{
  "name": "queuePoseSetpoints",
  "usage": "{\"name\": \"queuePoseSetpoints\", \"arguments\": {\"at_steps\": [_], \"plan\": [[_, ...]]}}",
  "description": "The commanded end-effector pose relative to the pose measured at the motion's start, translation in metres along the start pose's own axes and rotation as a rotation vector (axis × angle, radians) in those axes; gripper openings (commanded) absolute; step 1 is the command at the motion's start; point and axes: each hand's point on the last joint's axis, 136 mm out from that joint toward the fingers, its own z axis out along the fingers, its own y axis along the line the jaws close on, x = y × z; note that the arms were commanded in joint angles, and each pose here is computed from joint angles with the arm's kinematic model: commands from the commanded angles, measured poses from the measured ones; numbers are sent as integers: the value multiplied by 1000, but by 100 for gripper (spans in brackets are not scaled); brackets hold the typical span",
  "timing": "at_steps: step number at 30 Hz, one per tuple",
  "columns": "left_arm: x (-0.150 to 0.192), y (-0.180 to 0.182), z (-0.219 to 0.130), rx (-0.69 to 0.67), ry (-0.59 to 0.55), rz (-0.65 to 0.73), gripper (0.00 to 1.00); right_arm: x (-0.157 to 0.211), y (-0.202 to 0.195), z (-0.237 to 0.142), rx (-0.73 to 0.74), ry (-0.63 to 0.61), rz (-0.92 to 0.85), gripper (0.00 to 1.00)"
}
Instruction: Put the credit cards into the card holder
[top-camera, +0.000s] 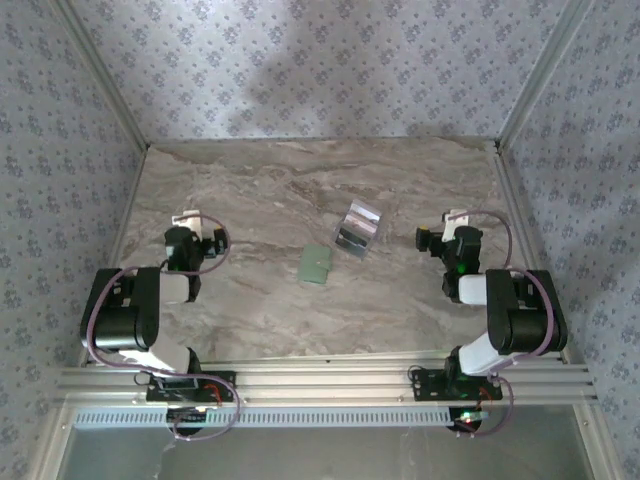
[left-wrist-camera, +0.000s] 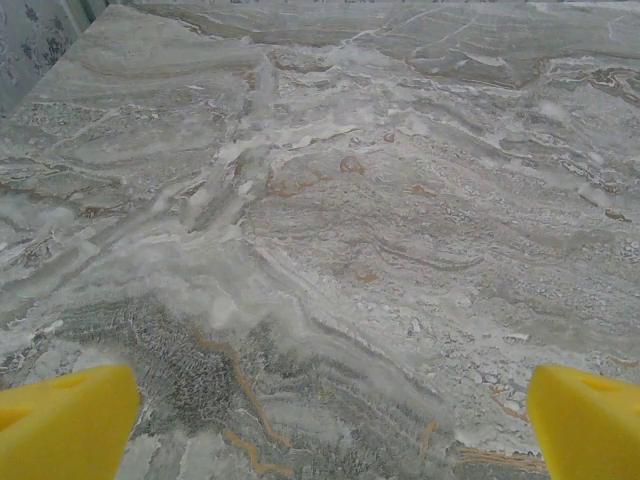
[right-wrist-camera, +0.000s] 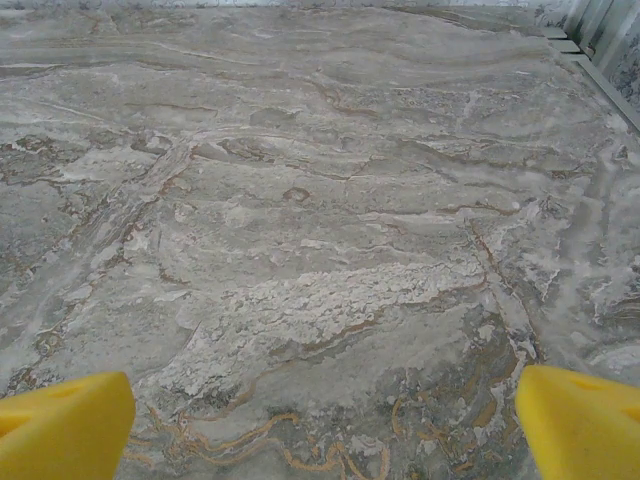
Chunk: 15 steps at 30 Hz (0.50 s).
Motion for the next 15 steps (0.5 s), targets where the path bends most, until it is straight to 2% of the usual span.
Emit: {"name": "queuePoseSetpoints", "arguments": {"at_steps": [1,15], "plan": [[-12,-1,2,15,-28,10,100,-4,-1,2,-4,-5,3,100],[-13,-2,2,13,-30,13,100,-4,0,2,-6,-4,5,100]]}}
